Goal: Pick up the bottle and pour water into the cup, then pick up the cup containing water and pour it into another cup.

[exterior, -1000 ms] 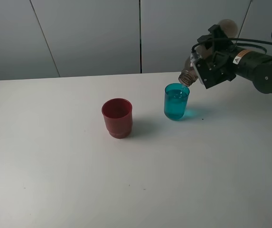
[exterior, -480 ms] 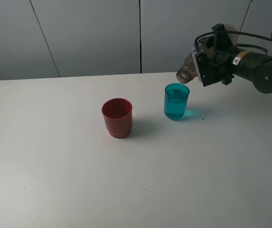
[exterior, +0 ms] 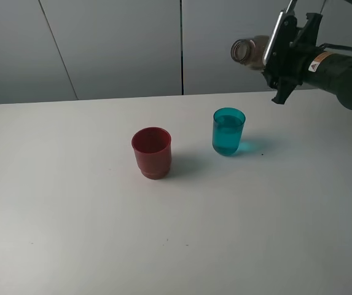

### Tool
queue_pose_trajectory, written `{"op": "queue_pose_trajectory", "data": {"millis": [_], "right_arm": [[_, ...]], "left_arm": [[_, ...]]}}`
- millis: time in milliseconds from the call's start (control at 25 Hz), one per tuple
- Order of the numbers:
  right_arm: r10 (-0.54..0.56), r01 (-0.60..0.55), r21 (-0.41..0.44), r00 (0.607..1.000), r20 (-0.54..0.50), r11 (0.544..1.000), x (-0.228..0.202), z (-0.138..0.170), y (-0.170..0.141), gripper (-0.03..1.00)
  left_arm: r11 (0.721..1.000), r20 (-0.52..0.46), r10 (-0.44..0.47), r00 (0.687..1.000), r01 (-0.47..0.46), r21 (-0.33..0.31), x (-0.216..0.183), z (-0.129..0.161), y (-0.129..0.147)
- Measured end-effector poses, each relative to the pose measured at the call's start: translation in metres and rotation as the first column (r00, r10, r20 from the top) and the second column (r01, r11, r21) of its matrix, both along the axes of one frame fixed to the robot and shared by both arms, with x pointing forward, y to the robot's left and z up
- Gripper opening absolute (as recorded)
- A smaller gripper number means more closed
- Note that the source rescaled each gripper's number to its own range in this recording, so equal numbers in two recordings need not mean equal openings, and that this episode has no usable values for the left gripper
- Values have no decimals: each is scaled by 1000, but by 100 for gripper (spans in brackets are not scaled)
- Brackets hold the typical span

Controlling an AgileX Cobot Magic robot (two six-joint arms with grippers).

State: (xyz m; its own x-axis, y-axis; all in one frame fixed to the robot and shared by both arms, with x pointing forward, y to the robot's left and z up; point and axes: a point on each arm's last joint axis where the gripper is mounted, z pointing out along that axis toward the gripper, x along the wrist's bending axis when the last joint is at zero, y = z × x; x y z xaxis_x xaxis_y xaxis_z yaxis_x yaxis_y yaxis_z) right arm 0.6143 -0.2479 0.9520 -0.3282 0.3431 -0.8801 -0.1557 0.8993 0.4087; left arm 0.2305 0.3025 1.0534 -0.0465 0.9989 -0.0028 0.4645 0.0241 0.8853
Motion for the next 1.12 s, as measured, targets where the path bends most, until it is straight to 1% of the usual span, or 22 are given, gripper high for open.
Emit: {"op": "queue_pose_trajectory", "data": {"millis": [80,120,200,240,320,360,440,520,560,600,720,920,1120], "right_arm": [[-38,44,147,998,-42,988,0,2,-1,2],[-61,76,221,995,-73,972,0,2,-4,2],[-98,144,358,985,-142,923,0,1,-10,2],[-117,179,410,978,-172,894,0,0,-14,2],[-151,256,530,961,-233,808,1,0,-24,2],[-169,291,577,952,-257,763,1,0,-30,2],[-192,357,670,931,-309,650,2,-1,-41,2],[-205,403,732,914,-350,550,3,-5,-50,2],[-205,423,751,906,-371,508,4,-9,-53,2],[-204,437,762,899,-387,478,5,-13,-54,2],[-196,465,766,885,-424,444,7,-29,-55,2],[-178,480,765,875,-449,430,9,-54,-53,2],[-179,498,731,863,-473,467,10,-76,-53,2]], "left_arm": [[1000,0,0,1000,0,0,0,0,0],[1000,0,0,1000,0,0,0,0,0],[1000,0,0,1000,0,0,0,0,0],[1000,0,0,1000,0,0,0,0,0],[1000,0,0,1000,0,0,0,0,0],[1000,0,0,1000,0,0,0,0,0],[1000,0,0,1000,0,0,0,0,0],[1000,0,0,1000,0,0,0,0,0],[1000,0,0,1000,0,0,0,0,0],[1000,0,0,1000,0,0,0,0,0],[1000,0,0,1000,0,0,0,0,0],[1000,0,0,1000,0,0,0,0,0],[1000,0,0,1000,0,0,0,0,0]]}}
